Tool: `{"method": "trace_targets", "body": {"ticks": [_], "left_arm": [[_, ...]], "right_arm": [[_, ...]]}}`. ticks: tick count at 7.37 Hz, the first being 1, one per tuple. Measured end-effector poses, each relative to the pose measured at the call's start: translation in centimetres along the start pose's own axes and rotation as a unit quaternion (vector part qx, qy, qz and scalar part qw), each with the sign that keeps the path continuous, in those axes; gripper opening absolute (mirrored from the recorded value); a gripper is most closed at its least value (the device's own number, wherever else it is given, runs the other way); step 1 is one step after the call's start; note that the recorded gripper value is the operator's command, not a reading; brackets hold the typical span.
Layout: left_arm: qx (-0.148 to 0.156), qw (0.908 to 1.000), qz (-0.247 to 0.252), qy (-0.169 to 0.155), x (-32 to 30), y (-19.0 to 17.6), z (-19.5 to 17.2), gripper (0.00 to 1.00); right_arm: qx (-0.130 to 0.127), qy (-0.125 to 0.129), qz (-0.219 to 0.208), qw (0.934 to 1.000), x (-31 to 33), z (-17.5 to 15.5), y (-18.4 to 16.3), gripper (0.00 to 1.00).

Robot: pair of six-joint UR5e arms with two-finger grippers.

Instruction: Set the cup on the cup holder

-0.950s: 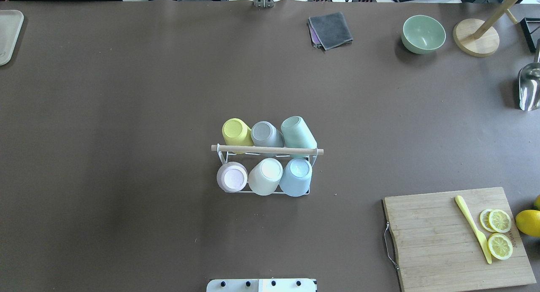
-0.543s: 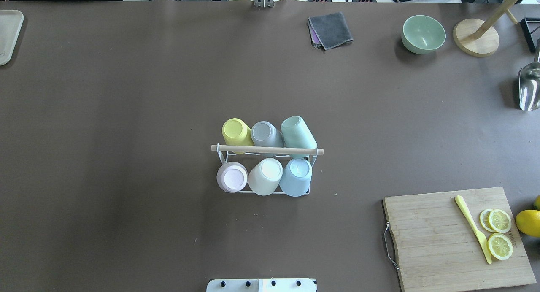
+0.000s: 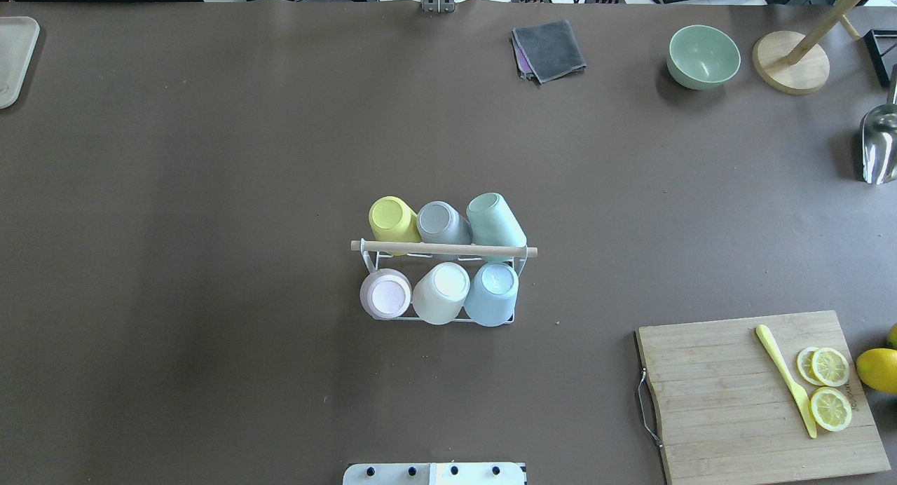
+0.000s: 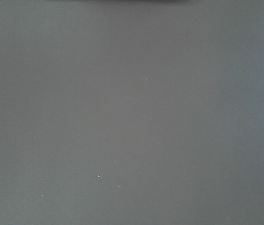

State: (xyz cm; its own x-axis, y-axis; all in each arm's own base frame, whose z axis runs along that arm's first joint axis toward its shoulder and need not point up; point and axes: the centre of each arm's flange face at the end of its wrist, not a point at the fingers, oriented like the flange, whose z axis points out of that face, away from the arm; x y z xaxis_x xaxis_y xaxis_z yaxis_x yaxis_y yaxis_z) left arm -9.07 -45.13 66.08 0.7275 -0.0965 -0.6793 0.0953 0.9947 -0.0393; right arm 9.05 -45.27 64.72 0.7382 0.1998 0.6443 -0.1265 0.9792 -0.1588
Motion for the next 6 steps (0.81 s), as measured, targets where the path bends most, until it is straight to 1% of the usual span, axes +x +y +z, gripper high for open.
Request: {"method": "trace_targets", "body": {"ticks": [6], "left_arm": [[-0.001,1.0000,0.001,-0.001,-0.13,0.03,0.13,0.99]], "right_arm": [[0.002,-0.001,-0.002,1.0000,-0.19,-0.20,0.00,1.00]]}}
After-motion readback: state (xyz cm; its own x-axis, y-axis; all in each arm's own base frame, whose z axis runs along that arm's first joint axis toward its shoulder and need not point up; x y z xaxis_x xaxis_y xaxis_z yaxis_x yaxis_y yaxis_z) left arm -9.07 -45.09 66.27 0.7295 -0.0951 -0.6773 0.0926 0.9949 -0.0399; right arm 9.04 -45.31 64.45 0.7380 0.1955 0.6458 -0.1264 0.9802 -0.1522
